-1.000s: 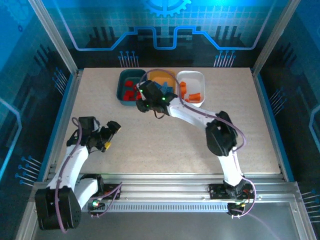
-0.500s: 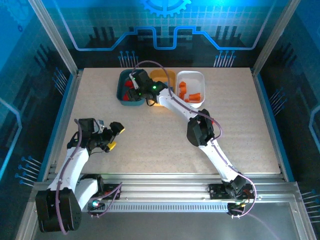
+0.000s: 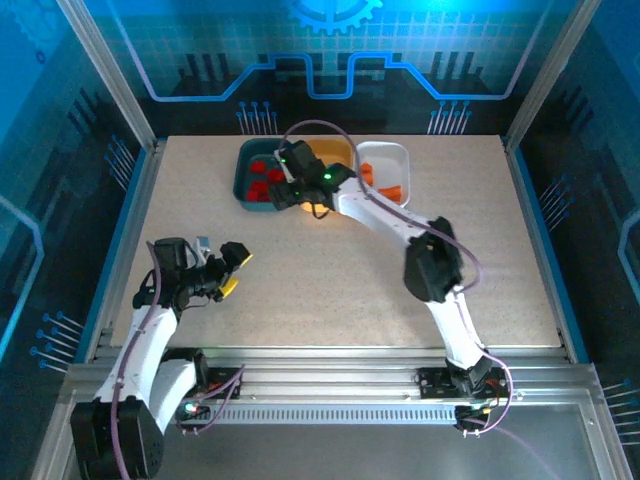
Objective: Sort the legos into containers by color
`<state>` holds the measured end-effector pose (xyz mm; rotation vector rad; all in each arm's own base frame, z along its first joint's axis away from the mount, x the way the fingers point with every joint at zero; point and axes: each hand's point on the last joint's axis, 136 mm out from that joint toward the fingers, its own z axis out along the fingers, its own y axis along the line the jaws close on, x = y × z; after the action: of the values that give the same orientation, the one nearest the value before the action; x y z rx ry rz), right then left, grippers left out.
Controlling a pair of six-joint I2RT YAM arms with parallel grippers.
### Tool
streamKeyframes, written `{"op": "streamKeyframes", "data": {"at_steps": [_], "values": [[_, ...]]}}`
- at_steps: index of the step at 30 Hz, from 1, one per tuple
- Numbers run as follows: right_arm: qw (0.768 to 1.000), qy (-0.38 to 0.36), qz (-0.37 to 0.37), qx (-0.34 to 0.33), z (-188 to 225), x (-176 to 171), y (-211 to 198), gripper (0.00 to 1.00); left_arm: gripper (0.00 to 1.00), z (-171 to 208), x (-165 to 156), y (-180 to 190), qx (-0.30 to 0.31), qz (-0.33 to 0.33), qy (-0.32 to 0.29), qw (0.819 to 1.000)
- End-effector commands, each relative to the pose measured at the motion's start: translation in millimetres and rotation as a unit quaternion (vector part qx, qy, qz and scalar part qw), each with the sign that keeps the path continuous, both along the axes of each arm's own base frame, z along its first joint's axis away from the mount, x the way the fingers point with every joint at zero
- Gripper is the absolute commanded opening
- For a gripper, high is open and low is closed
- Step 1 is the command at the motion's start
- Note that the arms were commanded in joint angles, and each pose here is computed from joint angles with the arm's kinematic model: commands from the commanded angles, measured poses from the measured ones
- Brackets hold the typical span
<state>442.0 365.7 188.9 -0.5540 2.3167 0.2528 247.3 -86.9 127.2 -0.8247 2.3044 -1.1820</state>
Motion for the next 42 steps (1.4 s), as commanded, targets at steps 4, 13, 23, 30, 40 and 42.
{"op": "streamKeyframes", "data": {"at_steps": [4, 13, 23, 30, 40, 42], "values": [[0.957, 0.019, -0.289, -0.001, -19, -32, -202, 0.93, 0.99, -21, -10, -58, -0.018, -0.062, -0.005, 0.998], [0.909, 0.164, -0.378, 0.054, -120, -88, -315, 0.99, 0.99, -49, -13, -118, 0.012, -0.121, 0.010, 0.993], [0.893, 0.205, -0.401, 0.022, -153, -72, -323, 0.92, 0.99, -64, -15, -150, 0.029, -0.161, 0.031, 0.986], [0.885, 0.214, -0.413, 0.001, -165, -56, -325, 0.50, 0.99, -70, -17, -146, 0.040, -0.157, 0.037, 0.986], [0.920, 0.135, -0.369, -0.003, -104, -62, -305, 0.38, 0.99, -49, -6, -144, 0.043, -0.154, 0.020, 0.987], [0.933, 0.110, -0.343, 0.007, -80, -61, -285, 0.38, 0.99, -39, 1, -135, 0.046, -0.146, 0.014, 0.988]]}}
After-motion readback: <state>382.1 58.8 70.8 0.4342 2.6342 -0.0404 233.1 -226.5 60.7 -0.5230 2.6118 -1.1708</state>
